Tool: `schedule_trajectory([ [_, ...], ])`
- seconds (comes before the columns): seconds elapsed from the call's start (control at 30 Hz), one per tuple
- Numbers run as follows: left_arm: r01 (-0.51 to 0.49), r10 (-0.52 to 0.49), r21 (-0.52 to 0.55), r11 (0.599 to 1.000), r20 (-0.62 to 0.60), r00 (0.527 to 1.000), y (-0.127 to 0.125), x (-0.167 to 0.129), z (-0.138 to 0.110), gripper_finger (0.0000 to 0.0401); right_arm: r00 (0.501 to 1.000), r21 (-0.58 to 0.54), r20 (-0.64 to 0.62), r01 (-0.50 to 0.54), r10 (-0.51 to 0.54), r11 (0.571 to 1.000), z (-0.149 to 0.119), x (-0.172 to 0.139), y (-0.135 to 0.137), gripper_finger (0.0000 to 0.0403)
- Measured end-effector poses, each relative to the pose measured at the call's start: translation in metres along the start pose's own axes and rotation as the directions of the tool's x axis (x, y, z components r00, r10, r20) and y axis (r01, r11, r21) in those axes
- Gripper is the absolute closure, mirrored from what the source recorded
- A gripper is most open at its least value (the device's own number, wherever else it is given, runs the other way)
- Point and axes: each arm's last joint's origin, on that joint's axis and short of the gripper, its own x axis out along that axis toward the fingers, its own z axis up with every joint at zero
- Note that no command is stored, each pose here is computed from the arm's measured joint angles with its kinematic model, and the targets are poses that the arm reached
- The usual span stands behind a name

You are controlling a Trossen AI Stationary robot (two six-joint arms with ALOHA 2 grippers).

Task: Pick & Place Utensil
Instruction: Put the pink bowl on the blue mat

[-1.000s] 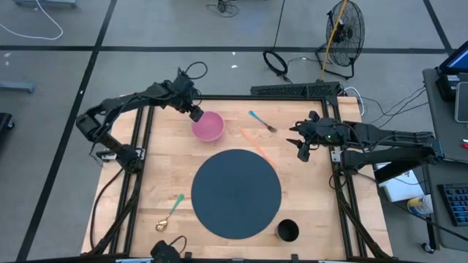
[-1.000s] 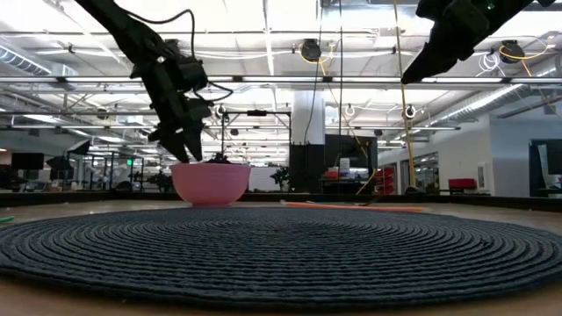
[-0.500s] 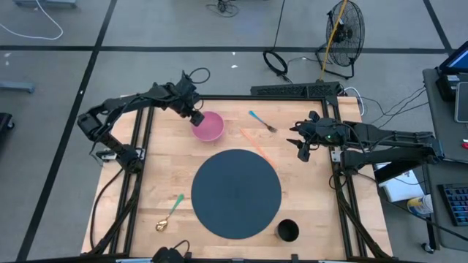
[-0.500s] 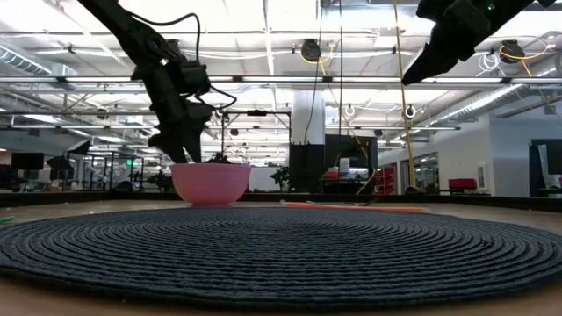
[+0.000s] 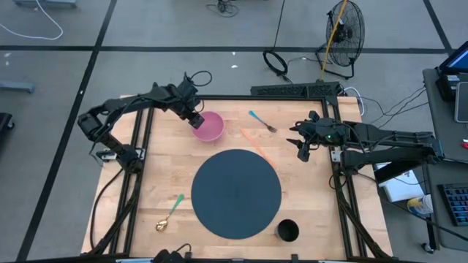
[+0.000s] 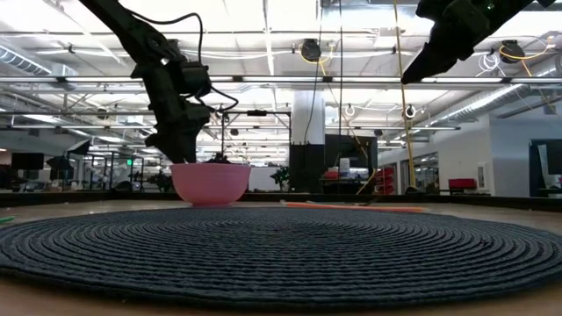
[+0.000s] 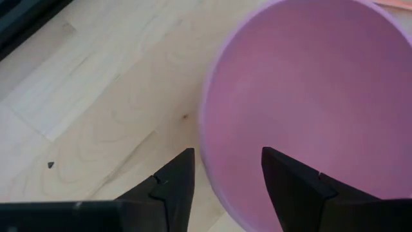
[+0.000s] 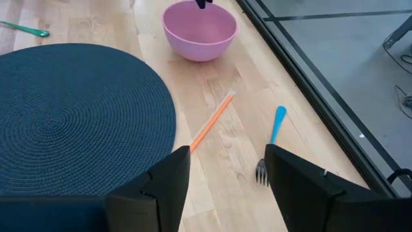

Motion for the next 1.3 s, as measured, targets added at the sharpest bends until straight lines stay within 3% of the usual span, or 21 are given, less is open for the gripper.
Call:
schedule_trajectory([
  [0.17,0.001,-0.001,0.030,1.000,-0.004,1.000,-0.005,0.001,-0.001,0.0223,1.000,0.000,0.000,0.000,0.000,1.000,0.000,0.000,0.000,0.0204],
  [0.4,-0.069,0.070,0.032,0.997,-0.024,0.997,-0.003,0.002,-0.003,0.0226,1.000,0.000,0.000,0.000,0.000,1.000,0.000,0.000,0.000,0.0204],
  [1.3,-0.053,0.054,0.020,0.998,-0.085,0.995,0.000,0.017,-0.004,0.0229,1.000,0.003,-0.001,0.000,0.000,1.000,0.000,0.000,0.000,0.0204],
])
